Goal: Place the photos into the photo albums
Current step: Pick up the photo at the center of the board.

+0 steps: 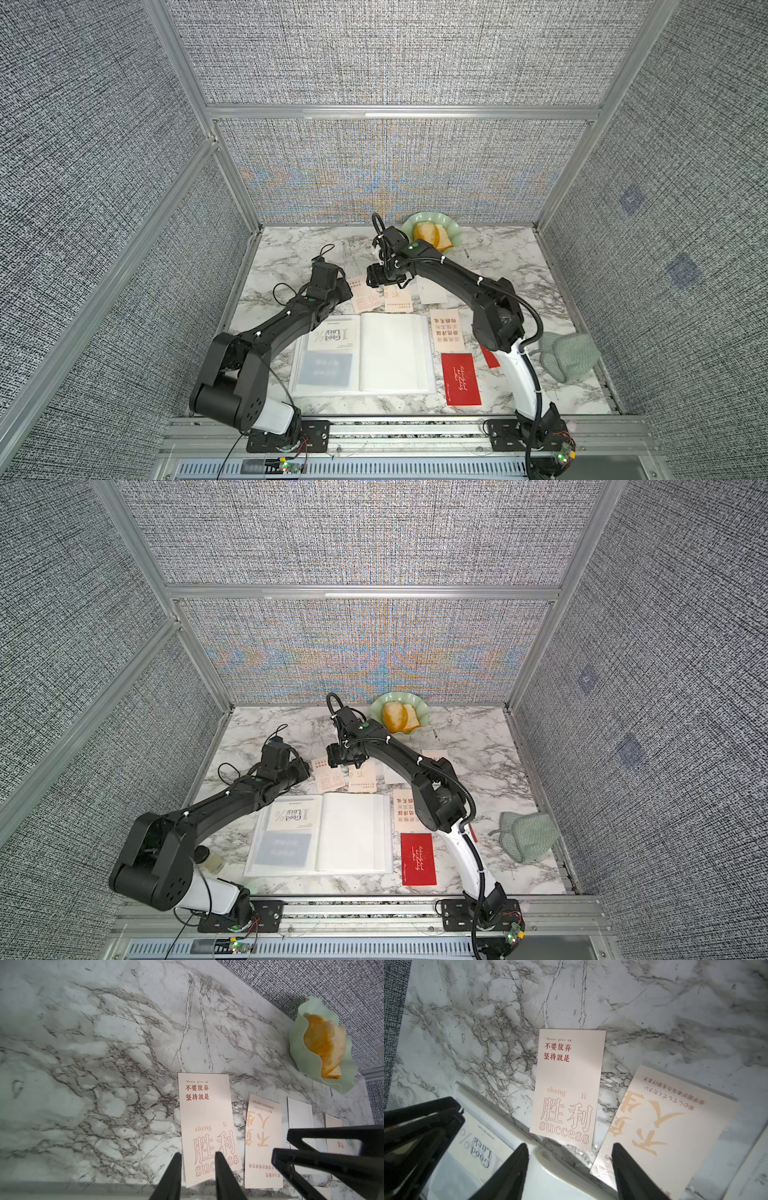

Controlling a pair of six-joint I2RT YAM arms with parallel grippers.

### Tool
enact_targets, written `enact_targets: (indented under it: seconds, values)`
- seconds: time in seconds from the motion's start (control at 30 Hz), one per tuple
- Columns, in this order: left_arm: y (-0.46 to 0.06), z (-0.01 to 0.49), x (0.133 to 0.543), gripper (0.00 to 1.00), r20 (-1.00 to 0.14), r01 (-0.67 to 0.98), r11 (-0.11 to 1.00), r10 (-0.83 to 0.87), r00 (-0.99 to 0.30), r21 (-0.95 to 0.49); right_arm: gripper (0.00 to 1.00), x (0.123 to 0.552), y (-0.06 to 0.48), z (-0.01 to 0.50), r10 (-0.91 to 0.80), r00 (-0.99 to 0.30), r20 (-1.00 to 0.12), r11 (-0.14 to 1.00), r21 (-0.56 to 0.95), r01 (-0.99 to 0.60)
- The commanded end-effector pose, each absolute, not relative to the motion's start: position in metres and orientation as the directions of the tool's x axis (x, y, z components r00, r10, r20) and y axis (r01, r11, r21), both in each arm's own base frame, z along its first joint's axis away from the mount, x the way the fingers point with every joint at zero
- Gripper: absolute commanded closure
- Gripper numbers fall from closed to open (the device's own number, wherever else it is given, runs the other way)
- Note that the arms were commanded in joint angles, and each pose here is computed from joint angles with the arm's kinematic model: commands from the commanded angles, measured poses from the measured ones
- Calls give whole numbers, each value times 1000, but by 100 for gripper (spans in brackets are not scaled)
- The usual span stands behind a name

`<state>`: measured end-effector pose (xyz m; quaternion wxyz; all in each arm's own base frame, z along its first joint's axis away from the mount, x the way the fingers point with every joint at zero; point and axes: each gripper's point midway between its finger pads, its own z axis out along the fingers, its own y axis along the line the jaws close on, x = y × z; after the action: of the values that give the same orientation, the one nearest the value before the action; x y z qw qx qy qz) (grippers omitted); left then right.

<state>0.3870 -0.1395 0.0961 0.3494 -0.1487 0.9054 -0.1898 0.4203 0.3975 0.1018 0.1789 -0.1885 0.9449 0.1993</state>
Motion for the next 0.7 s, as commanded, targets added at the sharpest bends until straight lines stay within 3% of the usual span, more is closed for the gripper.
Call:
enact_targets:
  seconds: [0.0,0.2,0.67]
  values:
    - [-150,87,397,70,-539,-121,868,-403,-740,-482,33,416,395,90,-329,-871,-366,849,289,-442]
    - [-162,54,408,71,-400,-148,868,-362,-842,-474,34,415,398,73,-350,-876,-332,846,291,-448]
    - [-160,22,404,72,-354,-171,880,-347,-869,-443,36,391,406,49,-391,-876,-281,830,304,-468]
